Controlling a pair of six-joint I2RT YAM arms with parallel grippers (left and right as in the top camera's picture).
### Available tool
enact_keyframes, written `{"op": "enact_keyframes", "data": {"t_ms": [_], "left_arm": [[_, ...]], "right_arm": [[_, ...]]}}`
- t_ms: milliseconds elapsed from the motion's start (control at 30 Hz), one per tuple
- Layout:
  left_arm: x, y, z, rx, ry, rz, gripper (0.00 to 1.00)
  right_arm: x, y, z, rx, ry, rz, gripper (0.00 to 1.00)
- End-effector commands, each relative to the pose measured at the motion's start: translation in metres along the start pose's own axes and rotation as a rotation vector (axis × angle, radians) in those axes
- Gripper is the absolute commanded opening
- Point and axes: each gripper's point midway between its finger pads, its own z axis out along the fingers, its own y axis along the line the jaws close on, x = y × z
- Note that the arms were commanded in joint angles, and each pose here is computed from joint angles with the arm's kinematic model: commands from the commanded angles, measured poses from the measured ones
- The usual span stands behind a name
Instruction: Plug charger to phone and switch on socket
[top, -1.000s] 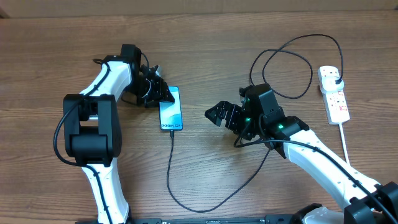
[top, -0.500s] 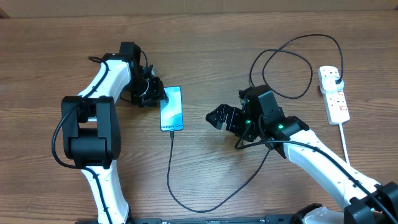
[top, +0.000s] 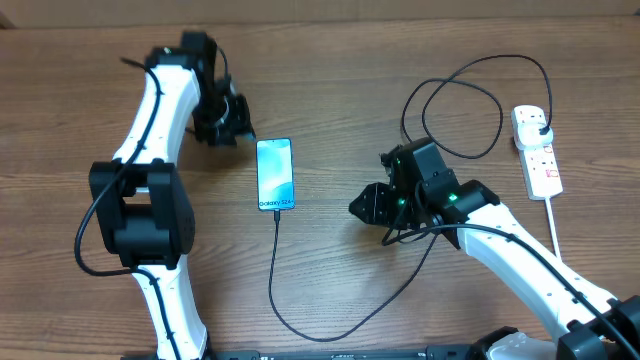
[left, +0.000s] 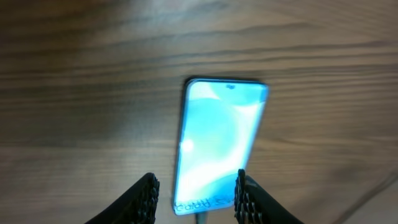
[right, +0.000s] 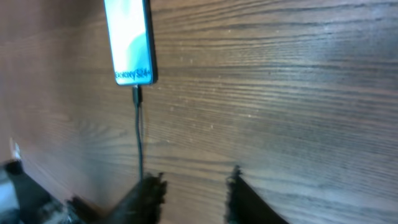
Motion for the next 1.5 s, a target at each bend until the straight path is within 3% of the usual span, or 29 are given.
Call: {"op": "enact_keyframes", "data": {"t_ms": [0, 100, 267, 400, 500, 533, 567, 600, 767, 1000, 1467], "left_arm": [[-0.014, -0.032, -0.081, 0.071, -0.174, 0.065, 0.43], [-0.011, -0.057, -0.129, 0.151, -0.267, 0.119, 0.44], [0.008, -0.084, -0.192, 0.25, -0.399, 0.189, 0.48], [0.019, -0.086, -0.216, 0.252, -0.456, 0.208, 0.48], [0.023, -0.086, -0.218, 0.251, -0.453, 0.207, 0.56], [0.024, -0.086, -0.217, 0.25, -0.448, 0.204, 0.61], [0.025, -0.085, -0.216, 0.249, -0.443, 0.202, 0.98], [0.025, -0.085, -0.216, 0.248, -0.443, 0.202, 1.0], [0.025, -0.085, -0.216, 0.249, -0.443, 0.202, 0.99], [0.025, -0.085, -0.216, 0.248, -0.443, 0.203, 1.0], [0.025, -0.085, -0.216, 0.248, -0.443, 0.202, 1.0]], "right_arm": [[-0.026, 0.019, -0.031, -0.019, -0.108, -0.074, 0.17], [-0.04, 0.018, -0.054, -0.014, -0.155, -0.049, 0.04], [-0.071, -0.002, -0.117, 0.02, -0.281, 0.017, 0.04], [-0.098, -0.039, -0.16, 0.054, -0.406, 0.142, 0.04], [-0.115, -0.084, -0.191, 0.045, -0.491, 0.281, 0.04], [-0.118, -0.096, -0.199, 0.043, -0.513, 0.317, 0.04], [-0.121, -0.107, -0.206, 0.043, -0.533, 0.348, 0.04], [-0.123, -0.12, -0.214, 0.046, -0.556, 0.383, 0.04], [-0.137, -0.197, -0.244, 0.035, -0.657, 0.558, 0.04], [-0.15, -0.284, -0.227, 0.024, -0.66, 0.695, 0.04], [-0.164, -0.362, -0.196, 0.02, -0.692, 0.818, 0.04]]}}
